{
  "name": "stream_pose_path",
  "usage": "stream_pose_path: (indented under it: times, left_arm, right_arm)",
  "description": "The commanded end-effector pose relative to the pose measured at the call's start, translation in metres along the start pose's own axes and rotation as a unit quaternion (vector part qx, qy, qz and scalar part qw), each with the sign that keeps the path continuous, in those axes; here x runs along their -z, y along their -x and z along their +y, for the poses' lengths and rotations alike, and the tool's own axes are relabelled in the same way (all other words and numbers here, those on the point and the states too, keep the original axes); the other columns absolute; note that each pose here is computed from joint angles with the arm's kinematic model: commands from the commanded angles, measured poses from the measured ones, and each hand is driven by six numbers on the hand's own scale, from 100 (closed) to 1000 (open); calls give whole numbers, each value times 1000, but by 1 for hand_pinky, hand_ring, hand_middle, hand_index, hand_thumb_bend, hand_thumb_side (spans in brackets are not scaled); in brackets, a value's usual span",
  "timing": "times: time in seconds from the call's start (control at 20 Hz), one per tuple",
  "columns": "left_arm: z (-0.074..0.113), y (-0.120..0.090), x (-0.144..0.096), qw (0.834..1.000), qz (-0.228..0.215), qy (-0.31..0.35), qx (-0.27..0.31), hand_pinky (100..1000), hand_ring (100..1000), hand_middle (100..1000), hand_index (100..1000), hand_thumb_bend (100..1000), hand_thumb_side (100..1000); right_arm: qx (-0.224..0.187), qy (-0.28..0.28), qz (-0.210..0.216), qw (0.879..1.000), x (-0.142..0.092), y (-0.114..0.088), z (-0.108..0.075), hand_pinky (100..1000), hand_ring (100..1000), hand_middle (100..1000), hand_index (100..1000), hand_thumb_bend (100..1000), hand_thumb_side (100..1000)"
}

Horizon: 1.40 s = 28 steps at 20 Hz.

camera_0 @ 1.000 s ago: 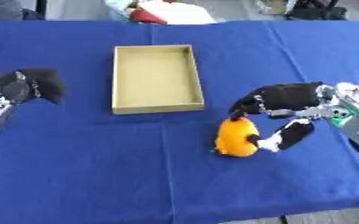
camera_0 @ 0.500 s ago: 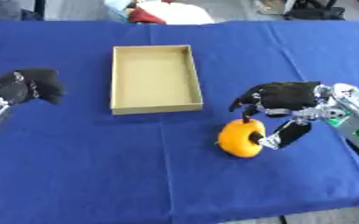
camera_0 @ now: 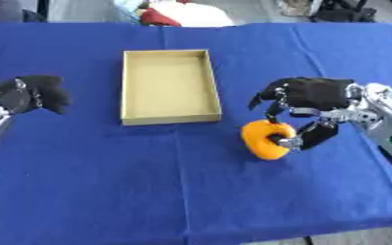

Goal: Pick up objects on the table and place them in the box.

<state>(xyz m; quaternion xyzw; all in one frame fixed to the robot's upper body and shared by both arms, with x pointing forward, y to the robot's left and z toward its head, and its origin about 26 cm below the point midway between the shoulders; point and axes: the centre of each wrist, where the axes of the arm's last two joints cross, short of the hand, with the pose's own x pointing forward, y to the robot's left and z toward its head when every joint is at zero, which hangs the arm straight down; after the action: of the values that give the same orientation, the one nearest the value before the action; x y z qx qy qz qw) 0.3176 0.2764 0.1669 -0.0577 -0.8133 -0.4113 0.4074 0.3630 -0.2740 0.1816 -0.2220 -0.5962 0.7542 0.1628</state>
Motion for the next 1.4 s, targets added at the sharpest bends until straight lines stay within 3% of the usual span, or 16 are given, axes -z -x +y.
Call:
stream_pose_path:
  times: [0.05,0.3,0.8,1.1,1.4]
  left_arm:
    - [8,-8,3,1000,-8,4,17,700,734,692,880,100,978]
    - [10,-11,6,1000,-15,7,19,700,733,692,880,100,975]
    - [11,-20,18,999,-42,18,22,700,733,691,880,100,968]
    - [11,-27,29,997,-64,30,21,700,733,691,880,100,961]
    - [11,-34,39,995,-84,41,14,701,733,690,880,100,956]
  right_arm:
    - [-25,23,5,999,-8,5,-30,863,820,811,443,100,296]
    - [-55,39,12,998,-10,10,-61,871,828,819,448,100,325]
    - [-69,59,59,994,-3,39,-94,876,831,823,455,117,335]
    - [-69,66,88,992,12,56,-98,878,832,824,464,112,334]
    - [-53,64,122,989,28,73,-83,870,826,819,470,100,297]
